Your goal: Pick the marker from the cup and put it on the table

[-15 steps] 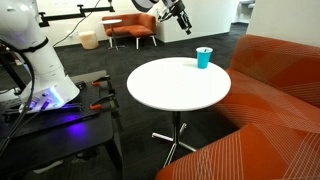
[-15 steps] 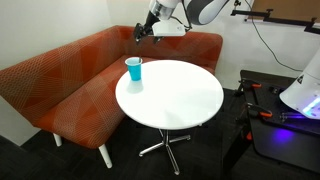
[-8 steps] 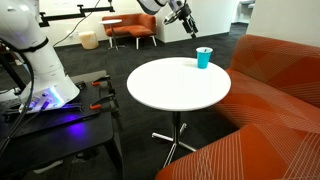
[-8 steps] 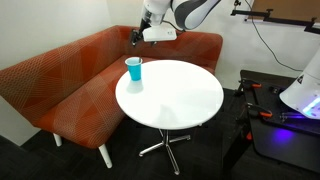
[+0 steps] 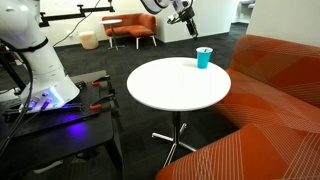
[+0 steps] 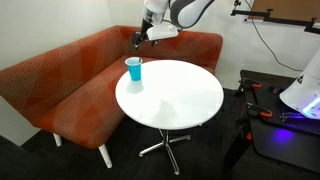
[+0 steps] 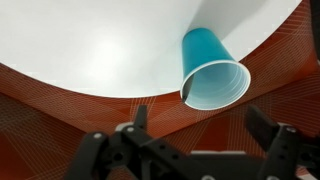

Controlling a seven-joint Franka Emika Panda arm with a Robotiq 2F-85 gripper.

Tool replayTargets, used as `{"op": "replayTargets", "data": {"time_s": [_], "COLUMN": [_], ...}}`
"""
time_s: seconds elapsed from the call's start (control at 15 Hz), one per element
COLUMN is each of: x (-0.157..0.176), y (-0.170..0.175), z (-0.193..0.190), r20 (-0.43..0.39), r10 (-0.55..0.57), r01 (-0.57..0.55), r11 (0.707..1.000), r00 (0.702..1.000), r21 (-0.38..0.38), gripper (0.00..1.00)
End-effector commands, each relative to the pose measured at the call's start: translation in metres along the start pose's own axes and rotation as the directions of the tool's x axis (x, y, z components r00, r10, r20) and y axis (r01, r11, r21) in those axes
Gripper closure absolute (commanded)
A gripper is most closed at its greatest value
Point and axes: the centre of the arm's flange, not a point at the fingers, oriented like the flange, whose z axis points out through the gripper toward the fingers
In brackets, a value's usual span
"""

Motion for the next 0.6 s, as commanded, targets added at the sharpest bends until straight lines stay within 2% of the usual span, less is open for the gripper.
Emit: {"op": "replayTargets", "data": {"time_s": [0.0, 0.27, 0.53], "x": [0.017, 0.029, 0.034], "y": [0.016, 0.026, 0.026], "z": [-0.009, -0.005, 0.000], "r20": [0.011, 0.069, 0.139], "r10": [-0.074, -0.182, -0.265], "r01": [0.074, 0.174, 0.230], "r11": [0.997, 0.979, 0.946], "r00": [0.997, 0.981, 0.954], "r21": [0.033, 0.109, 0.227], "gripper": [0.00, 0.00, 0.00]}}
